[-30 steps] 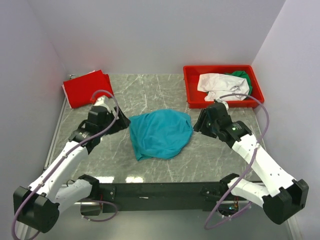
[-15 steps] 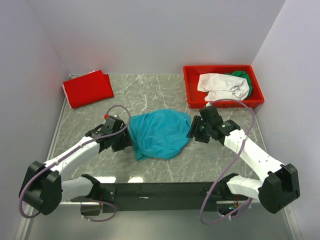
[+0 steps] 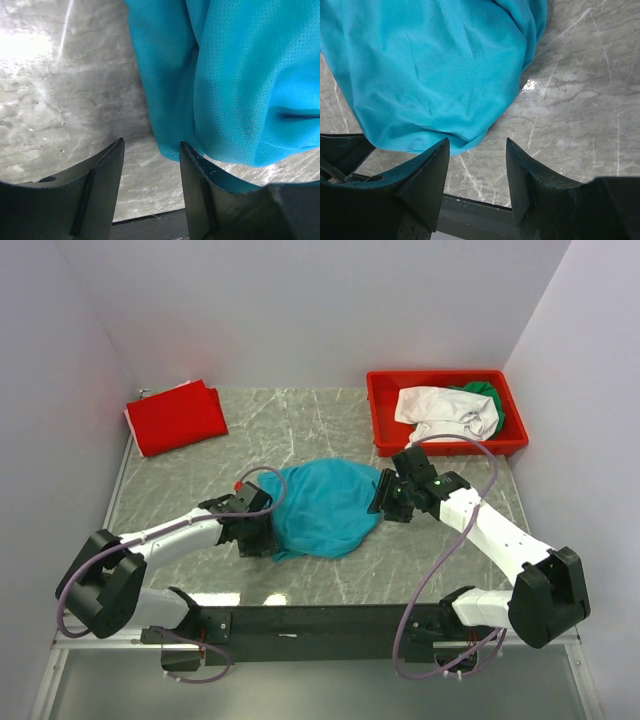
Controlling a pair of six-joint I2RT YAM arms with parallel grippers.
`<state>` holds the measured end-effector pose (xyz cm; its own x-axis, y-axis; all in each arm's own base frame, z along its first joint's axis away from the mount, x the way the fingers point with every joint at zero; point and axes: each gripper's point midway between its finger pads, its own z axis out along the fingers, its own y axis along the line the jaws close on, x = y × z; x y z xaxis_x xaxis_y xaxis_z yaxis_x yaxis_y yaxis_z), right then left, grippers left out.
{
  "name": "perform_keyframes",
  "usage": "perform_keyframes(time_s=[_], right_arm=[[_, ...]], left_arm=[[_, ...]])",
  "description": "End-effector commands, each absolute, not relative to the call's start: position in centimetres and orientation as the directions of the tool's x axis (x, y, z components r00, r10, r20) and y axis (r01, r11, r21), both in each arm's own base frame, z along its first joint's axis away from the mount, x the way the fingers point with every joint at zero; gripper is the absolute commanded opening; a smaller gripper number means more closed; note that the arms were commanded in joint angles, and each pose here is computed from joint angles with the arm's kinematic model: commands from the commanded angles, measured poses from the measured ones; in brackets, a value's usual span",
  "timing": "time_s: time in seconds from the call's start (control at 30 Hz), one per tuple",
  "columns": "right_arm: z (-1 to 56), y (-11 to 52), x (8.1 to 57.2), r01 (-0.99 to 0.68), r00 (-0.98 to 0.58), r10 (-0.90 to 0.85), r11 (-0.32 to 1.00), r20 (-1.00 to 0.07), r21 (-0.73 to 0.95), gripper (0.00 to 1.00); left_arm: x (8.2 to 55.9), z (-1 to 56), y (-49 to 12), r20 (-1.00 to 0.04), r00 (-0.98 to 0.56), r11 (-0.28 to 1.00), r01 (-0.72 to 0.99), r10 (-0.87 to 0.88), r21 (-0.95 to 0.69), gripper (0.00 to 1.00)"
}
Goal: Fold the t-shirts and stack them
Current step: Flatten the tshirt out
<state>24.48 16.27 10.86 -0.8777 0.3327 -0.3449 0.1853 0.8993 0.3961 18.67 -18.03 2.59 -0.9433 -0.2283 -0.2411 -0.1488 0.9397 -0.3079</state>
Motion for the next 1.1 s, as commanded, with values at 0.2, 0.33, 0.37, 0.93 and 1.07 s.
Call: perform_keyframes(time_s=[0.2,0.33,0.37,0.93,1.07], right_arm=[[11.4,17.1,25.7,0.172,-0.876,0.333,0.892,-0.350,0.418,0.55],[11.3,17.1,25.9,0.165,-0.881,0.320,0.898,-0.348,0.408,0.55],[11.4,17.2,26.0,0.159,-0.881,0.315,0.900,-0.353,0.407,0.55],[9.4,17.2,25.8,0.146,-0.892,0.294,0.906,-0.342,0.397,0.55],[8.5,17.5,26.3,0.156,-0.892,0.303,0.903,-0.336,0.399,0.56]], left_arm=[[18.6,1.8,-19.8,-0.198,-0.959,0.934,-0.127,-0.201,-0.333,0.52],[18.5,1.3,-20.1,-0.180,-0.965,0.938,-0.126,-0.191,-0.322,0.43],[18.5,1.2,-20.2,-0.174,-0.966,0.938,-0.130,-0.193,-0.322,0.38],[26.5,14.7,-14.1,-0.507,-0.760,0.906,-0.263,-0.406,-0.332,0.01],[28.0,16.2,-12.9,-0.516,-0.722,0.875,-0.273,-0.461,-0.400,0.00]])
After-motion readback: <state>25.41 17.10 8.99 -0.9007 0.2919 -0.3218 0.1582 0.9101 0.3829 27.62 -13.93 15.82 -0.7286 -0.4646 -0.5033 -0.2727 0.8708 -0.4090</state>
